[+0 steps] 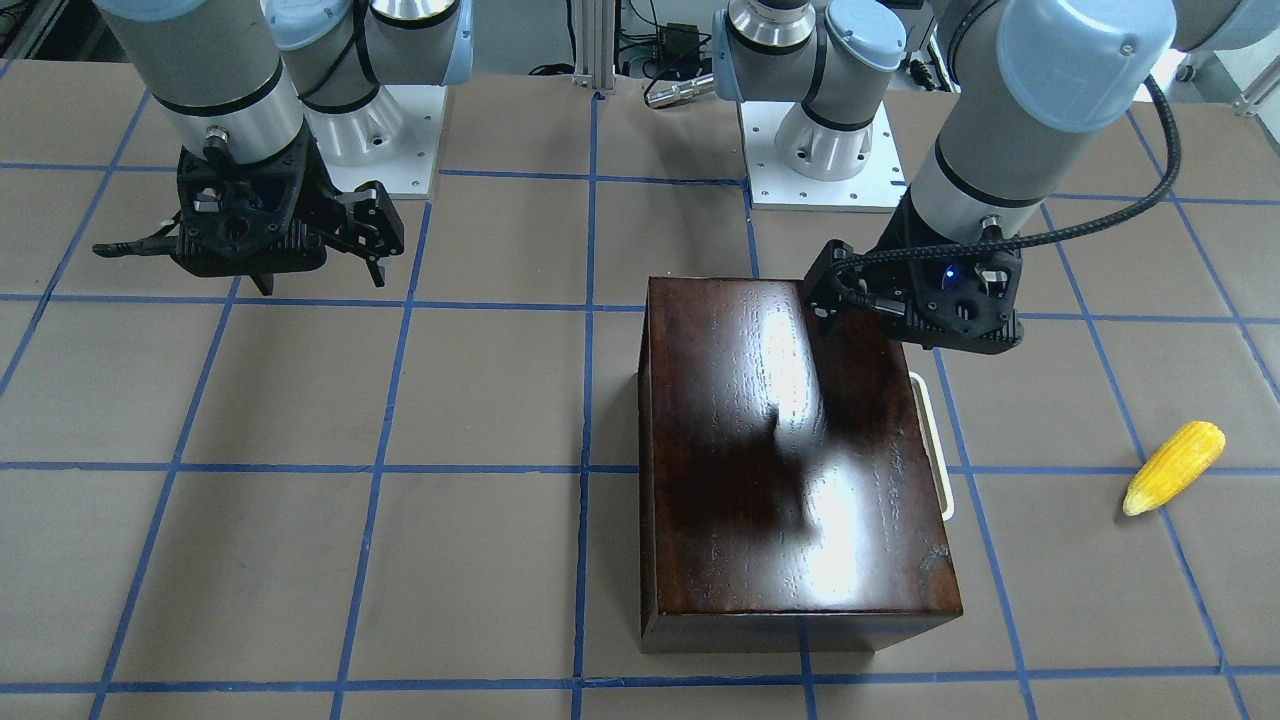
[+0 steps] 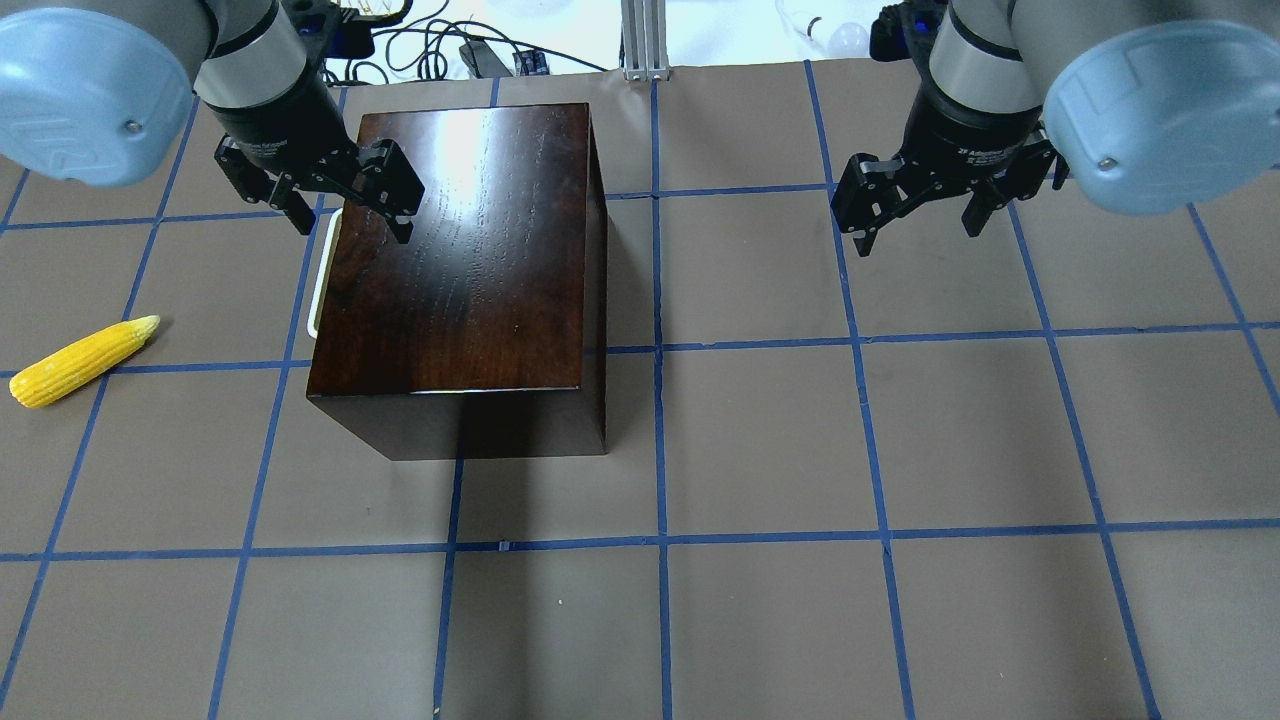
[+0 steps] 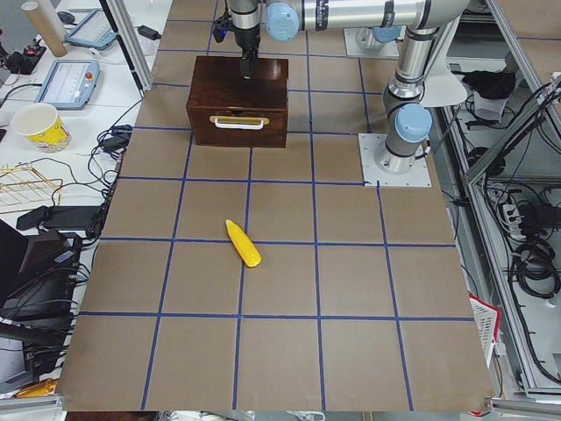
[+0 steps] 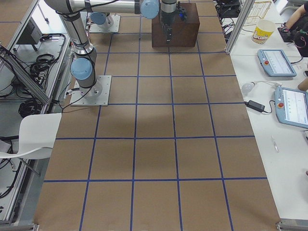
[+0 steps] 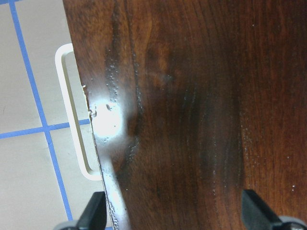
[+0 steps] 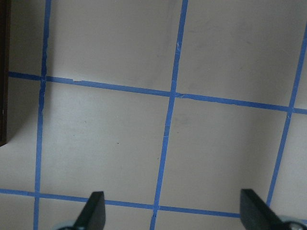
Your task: Open drawer and put corn inside
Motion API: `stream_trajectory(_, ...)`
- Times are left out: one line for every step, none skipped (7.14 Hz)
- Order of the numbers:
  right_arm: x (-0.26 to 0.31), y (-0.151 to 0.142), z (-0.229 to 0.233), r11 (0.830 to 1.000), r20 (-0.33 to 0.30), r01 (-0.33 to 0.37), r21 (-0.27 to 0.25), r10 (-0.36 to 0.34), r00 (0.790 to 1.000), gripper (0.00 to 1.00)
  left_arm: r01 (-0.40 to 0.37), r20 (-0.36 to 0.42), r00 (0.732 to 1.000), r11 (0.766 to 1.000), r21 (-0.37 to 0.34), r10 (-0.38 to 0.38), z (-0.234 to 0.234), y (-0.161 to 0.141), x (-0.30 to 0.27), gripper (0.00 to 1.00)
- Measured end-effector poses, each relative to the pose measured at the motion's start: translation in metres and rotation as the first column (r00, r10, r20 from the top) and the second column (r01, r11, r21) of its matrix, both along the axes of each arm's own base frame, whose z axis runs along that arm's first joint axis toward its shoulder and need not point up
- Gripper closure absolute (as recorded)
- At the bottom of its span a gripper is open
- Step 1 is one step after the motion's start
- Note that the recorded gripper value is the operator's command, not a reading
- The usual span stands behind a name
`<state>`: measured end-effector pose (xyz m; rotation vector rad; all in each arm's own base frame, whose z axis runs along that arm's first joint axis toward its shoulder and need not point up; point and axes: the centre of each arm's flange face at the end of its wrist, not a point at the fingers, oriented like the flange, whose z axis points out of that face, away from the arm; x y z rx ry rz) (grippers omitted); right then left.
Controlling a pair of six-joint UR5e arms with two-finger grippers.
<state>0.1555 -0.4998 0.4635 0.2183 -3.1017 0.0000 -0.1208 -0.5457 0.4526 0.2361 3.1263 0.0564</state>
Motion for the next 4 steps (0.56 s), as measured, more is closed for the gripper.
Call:
stream_trajectory(-0.0001,0.0,0.0,1.0,0.0,0.0,0.0,0.0,1.0,0.0,-0.001,0.001,1.0,1.0,-0.002,0.001,0.0001,-0.0002,0.0001,0.0)
stream_trajectory(-0.0007,-0.0002,0.0,1.0,0.0,0.001,0.0,-0.001,1.0,0.0,-0.003,0.002,1.0,1.0,-0.002,0.003,0.0002,-0.0003,0.0002,0.0)
stream_trajectory(-0.0007,-0.0002,0.0,1.0,0.0,0.001,0.0,-0.001,1.0,0.0,-0.005,0.0,1.0,1.0,-0.002,0.005,0.0,-0.0005,0.0005,0.0)
stream_trajectory(-0.0002,-0.0001,0.0,1.0,0.0,0.0,0.0,0.0,1.0,0.0,-0.006,0.0,1.0,1.0,-0.002,0.006,0.0005,-0.0001,0.0005,0.0)
